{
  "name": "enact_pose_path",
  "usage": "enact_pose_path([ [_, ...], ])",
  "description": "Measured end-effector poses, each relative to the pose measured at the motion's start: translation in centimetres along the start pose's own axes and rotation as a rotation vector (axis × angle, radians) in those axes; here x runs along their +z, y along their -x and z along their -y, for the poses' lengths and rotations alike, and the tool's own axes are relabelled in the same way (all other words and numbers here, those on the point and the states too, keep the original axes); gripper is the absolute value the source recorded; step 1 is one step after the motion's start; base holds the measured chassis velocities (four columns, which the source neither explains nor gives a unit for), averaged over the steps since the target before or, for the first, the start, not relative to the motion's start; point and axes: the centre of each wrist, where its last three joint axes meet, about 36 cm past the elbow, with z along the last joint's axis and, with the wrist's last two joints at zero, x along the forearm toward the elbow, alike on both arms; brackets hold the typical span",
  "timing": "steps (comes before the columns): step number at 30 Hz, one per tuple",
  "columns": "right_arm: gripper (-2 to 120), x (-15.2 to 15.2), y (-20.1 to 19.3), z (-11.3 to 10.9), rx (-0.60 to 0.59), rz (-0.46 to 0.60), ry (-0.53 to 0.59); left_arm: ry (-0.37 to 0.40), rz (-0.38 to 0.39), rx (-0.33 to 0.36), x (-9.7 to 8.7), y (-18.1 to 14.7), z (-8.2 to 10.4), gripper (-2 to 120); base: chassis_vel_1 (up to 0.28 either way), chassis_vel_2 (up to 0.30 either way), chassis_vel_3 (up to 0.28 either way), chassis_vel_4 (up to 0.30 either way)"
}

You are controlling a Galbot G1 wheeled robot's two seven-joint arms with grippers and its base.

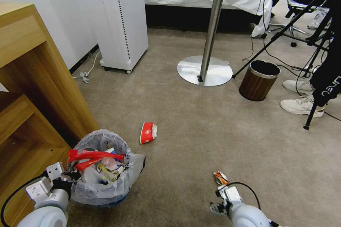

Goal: Pick up the trash bin and place the garbage on the floor into it.

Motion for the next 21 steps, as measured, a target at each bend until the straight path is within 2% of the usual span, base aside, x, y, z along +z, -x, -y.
enact_pose_path([
  [4,100,0.4,0.3,0.9,0.032,0.023,-0.032,0.001,0.002,-0.002,0.1,-0.1,-0.1,1,0.0,0.0,0.0,0.0],
  [5,100,0.4,1.0,1.6,0.061,0.082,-0.067,0.003,0.002,-0.002,0.1,-0.1,-0.2,1,0.0,0.0,0.0,0.0],
  [6,100,0.0,1.2,1.9,0.06,0.092,-0.072,0.004,0.004,-0.001,0.1,-0.1,-0.2,1,0.0,0.0,0.0,0.0],
  [13,100,-1.3,3.1,2.2,0.089,0.135,-0.124,0.003,0.011,0.001,-0.1,-0.3,-0.2,1,0.0,0.0,0.0,0.0],
  [21,100,-1.3,5.5,2.8,0.119,0.144,-0.159,0.0,0.017,0.005,-0.1,-0.2,-0.1,1,0.0,0.0,0.0,0.0],
])
